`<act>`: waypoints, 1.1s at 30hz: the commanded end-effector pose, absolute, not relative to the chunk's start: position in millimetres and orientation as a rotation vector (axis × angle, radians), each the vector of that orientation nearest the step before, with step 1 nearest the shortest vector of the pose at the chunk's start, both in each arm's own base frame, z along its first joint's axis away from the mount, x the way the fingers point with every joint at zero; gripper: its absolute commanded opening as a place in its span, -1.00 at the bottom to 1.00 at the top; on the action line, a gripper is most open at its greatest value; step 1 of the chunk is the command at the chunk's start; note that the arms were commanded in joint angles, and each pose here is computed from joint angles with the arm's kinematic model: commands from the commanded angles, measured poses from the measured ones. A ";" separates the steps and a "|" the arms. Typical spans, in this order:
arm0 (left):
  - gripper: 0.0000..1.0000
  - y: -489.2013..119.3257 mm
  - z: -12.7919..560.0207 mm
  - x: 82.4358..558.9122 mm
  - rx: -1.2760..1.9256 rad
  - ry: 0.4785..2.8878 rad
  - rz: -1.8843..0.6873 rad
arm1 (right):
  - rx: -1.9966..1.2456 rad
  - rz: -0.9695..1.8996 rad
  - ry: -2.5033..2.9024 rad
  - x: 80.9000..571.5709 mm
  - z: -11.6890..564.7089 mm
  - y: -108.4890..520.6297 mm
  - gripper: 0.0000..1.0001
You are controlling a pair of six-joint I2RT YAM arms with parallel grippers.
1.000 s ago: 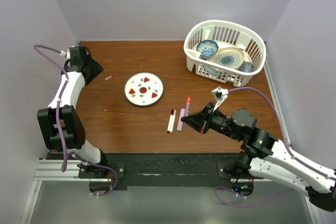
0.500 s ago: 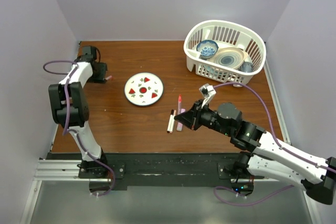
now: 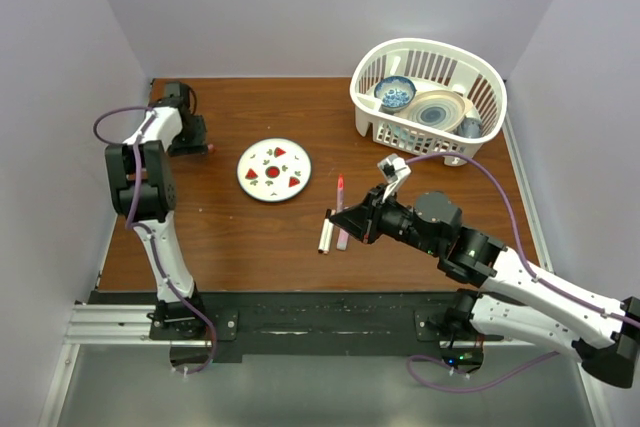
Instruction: Insert the pens into the pen caps
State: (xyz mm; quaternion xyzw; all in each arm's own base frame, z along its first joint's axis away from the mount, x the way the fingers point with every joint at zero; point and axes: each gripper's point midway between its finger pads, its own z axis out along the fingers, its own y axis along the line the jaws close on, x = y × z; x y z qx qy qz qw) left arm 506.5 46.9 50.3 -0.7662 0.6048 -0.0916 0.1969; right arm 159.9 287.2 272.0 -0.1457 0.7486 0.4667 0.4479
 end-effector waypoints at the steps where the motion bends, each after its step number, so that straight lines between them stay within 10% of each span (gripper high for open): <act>1: 0.16 46.5 57.3 508.1 -2.201 1.647 -0.240 | -0.363 1.161 1.755 165.2 303.2 288.5 -1.00; 17: 0.07 51.5 19.2 505.4 -2.251 1.677 -0.113 | -0.363 1.128 1.748 164.3 307.3 279.1 -1.00; 33: -0.62 46.0 6.2 454.5 -2.251 1.843 0.058 | -0.322 1.166 1.770 161.2 311.3 278.6 -1.00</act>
